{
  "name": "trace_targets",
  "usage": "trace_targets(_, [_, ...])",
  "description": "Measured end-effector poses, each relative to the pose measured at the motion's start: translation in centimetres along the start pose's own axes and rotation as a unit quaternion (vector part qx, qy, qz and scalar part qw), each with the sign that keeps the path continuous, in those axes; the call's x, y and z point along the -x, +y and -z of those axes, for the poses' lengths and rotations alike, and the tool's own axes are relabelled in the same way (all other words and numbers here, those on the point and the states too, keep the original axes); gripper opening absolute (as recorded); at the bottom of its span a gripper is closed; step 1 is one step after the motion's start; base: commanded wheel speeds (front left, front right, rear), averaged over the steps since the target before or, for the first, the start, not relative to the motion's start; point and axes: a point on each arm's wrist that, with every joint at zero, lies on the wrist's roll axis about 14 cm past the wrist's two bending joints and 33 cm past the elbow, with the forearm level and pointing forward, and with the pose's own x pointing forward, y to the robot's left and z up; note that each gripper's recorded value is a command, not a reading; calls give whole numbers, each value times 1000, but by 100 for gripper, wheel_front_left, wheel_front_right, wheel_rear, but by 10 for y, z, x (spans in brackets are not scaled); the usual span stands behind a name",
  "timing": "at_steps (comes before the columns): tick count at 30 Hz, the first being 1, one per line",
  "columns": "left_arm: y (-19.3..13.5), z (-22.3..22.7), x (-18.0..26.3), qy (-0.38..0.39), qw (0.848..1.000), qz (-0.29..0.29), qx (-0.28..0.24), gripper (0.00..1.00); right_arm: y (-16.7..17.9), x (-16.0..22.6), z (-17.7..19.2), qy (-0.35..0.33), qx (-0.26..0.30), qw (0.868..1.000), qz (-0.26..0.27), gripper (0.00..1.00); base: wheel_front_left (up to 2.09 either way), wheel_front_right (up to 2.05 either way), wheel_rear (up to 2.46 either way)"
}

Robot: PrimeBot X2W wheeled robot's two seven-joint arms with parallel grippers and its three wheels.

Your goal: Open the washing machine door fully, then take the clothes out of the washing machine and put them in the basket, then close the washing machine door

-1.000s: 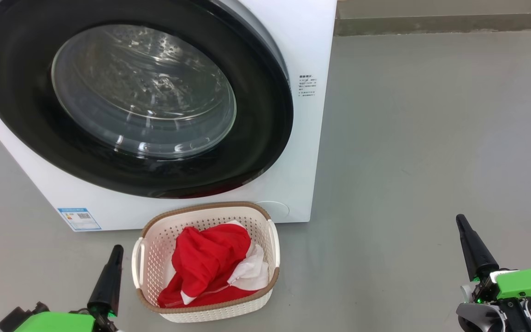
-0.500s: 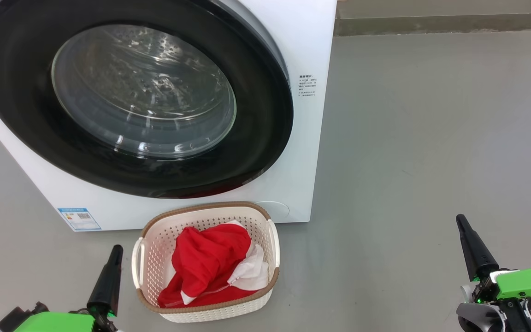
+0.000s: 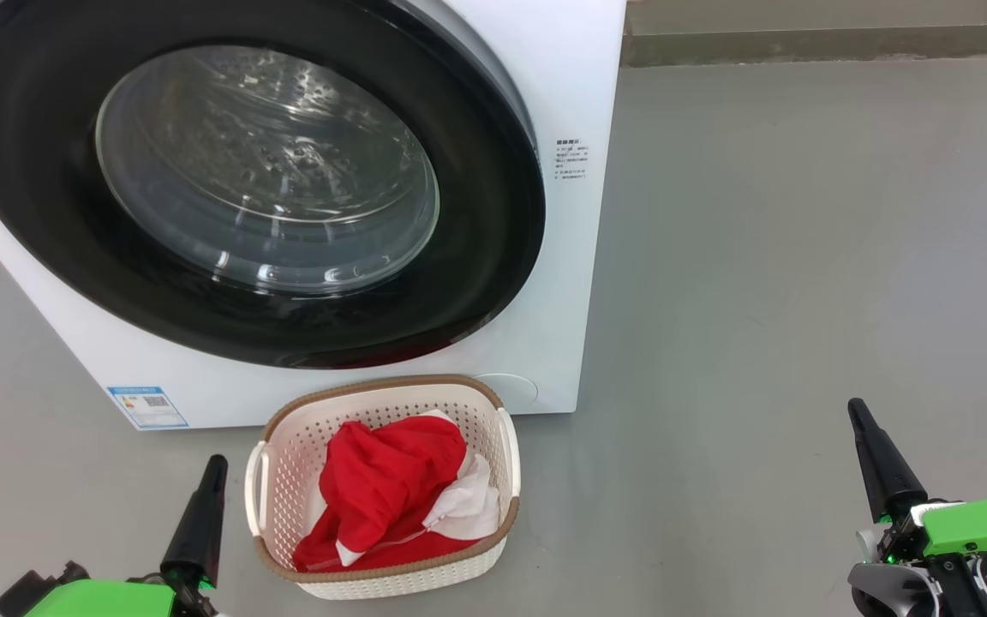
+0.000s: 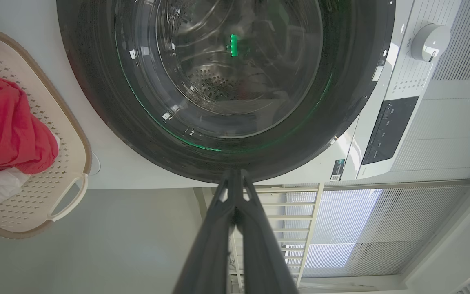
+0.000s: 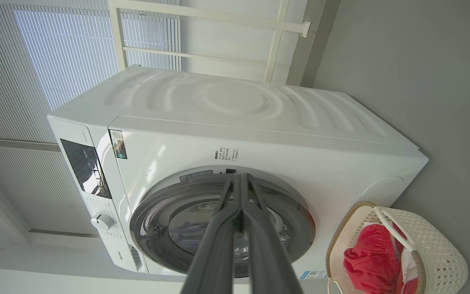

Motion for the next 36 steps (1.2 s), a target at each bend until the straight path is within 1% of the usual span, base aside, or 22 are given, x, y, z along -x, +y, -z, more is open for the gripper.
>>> trace_targets(36, [0,-1,0,-2,1000,0,1,0,0,0,1,3,2,1000,0,0,0,0,0])
